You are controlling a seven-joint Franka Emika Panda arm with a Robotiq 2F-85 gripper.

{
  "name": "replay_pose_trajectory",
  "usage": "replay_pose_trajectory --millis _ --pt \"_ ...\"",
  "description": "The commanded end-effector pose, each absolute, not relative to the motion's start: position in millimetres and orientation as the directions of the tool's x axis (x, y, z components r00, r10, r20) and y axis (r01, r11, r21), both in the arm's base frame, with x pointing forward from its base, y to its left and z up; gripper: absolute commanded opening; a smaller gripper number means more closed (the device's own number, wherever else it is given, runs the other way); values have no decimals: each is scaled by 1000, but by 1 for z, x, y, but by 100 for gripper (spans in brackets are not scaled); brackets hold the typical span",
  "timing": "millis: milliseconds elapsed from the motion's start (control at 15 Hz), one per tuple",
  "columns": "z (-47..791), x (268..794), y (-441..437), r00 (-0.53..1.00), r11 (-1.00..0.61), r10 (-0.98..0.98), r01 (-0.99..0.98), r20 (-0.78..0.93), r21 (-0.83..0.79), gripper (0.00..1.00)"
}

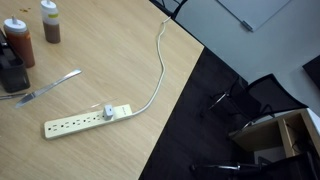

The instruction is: Put the knife on the table

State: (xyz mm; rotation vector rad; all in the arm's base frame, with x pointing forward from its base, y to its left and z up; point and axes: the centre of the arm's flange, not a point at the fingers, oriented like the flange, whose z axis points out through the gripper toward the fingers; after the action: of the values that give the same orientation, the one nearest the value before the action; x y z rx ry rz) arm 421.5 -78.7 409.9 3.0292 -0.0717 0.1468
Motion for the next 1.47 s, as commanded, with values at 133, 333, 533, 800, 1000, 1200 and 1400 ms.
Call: replay_pose_trajectory --millis 133,333,533,800,1000,1200,1400 --pt "411 421 -80 994 -993 -44 -54 101 105 100" --pt "411 421 -80 994 -993 -44 -54 101 105 100" --pt "403 432 -52 993 -994 -8 -21 120 109 100" --pt "376 459 23 987 -994 67 53 146 99 100" --pt "344 474 75 976 -989 130 115 176 95 100" --pt "318 488 105 956 -979 199 184 216 88 100" --pt "313 482 110 954 -977 213 201 211 78 100"
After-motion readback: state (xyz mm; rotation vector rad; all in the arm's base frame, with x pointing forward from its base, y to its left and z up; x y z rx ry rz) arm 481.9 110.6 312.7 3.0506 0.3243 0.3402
